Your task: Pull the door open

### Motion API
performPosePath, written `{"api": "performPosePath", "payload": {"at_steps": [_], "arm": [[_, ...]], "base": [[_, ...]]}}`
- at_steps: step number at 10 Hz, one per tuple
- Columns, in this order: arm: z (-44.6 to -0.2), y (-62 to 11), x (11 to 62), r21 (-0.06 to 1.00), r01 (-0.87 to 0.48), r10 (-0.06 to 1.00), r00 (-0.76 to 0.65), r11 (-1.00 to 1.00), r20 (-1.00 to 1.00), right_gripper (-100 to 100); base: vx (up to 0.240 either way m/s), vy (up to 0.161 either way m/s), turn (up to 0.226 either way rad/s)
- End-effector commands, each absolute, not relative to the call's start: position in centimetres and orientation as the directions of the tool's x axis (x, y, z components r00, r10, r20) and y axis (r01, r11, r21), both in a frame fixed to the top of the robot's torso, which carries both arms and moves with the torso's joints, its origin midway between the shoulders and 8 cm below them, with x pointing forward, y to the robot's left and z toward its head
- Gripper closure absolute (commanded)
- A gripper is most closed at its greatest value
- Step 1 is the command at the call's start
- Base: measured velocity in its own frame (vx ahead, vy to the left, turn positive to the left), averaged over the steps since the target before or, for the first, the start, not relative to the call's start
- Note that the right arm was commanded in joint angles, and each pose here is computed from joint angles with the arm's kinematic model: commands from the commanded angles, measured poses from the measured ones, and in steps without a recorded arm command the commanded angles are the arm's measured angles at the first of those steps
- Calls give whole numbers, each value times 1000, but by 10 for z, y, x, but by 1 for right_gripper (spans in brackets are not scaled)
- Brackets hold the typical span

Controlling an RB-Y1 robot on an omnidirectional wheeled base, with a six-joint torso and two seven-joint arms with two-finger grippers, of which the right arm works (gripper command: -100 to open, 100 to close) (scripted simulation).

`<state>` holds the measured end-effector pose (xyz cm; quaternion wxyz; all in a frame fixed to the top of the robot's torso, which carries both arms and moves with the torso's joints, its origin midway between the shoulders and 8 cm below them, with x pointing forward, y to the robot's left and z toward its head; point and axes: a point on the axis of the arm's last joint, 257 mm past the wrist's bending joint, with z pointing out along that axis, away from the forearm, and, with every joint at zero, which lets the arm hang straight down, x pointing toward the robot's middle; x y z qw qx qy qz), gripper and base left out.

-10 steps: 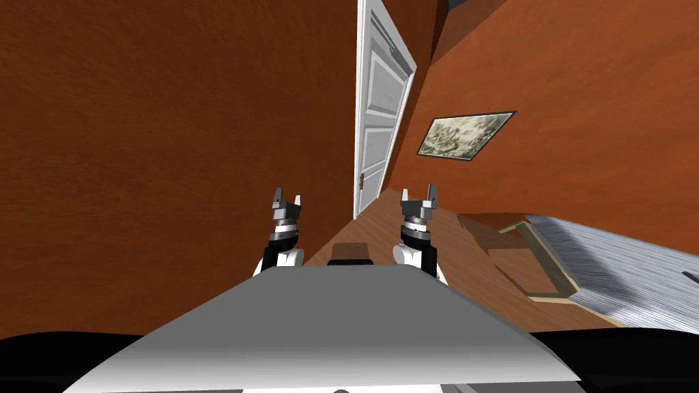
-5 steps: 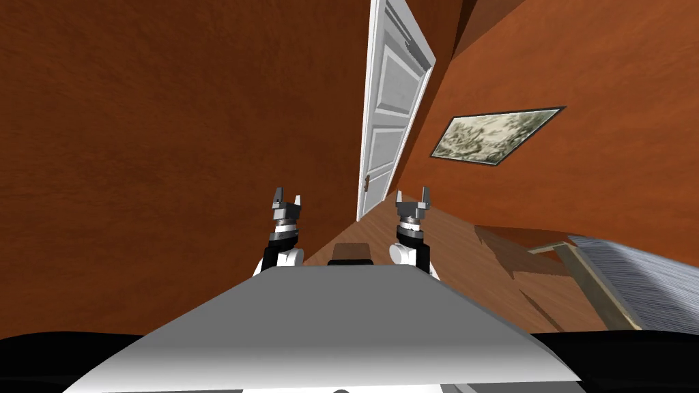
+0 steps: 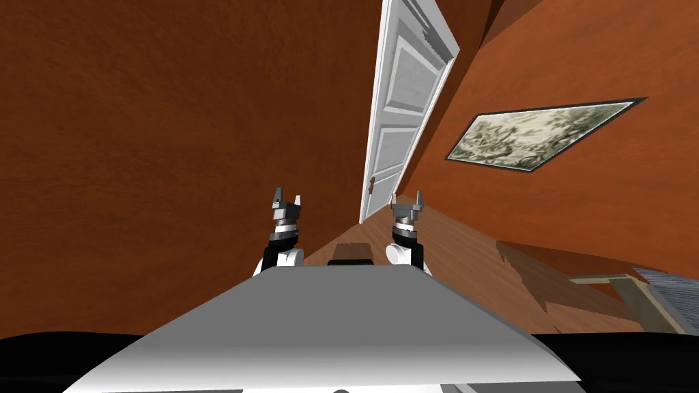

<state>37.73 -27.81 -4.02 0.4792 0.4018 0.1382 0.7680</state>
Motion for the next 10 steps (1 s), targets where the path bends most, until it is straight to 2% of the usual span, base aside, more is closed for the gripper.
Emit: {"api": "performPosePath", "payload": {"at_steps": [1, 10], "arm": [[-51, -277, 382, 577, -604, 816, -241, -550, 526, -100], [-115, -269, 406, 427, -468, 597, -313, -774, 739, -100]], "base": [[51, -95, 221], [50, -120, 209]]}}
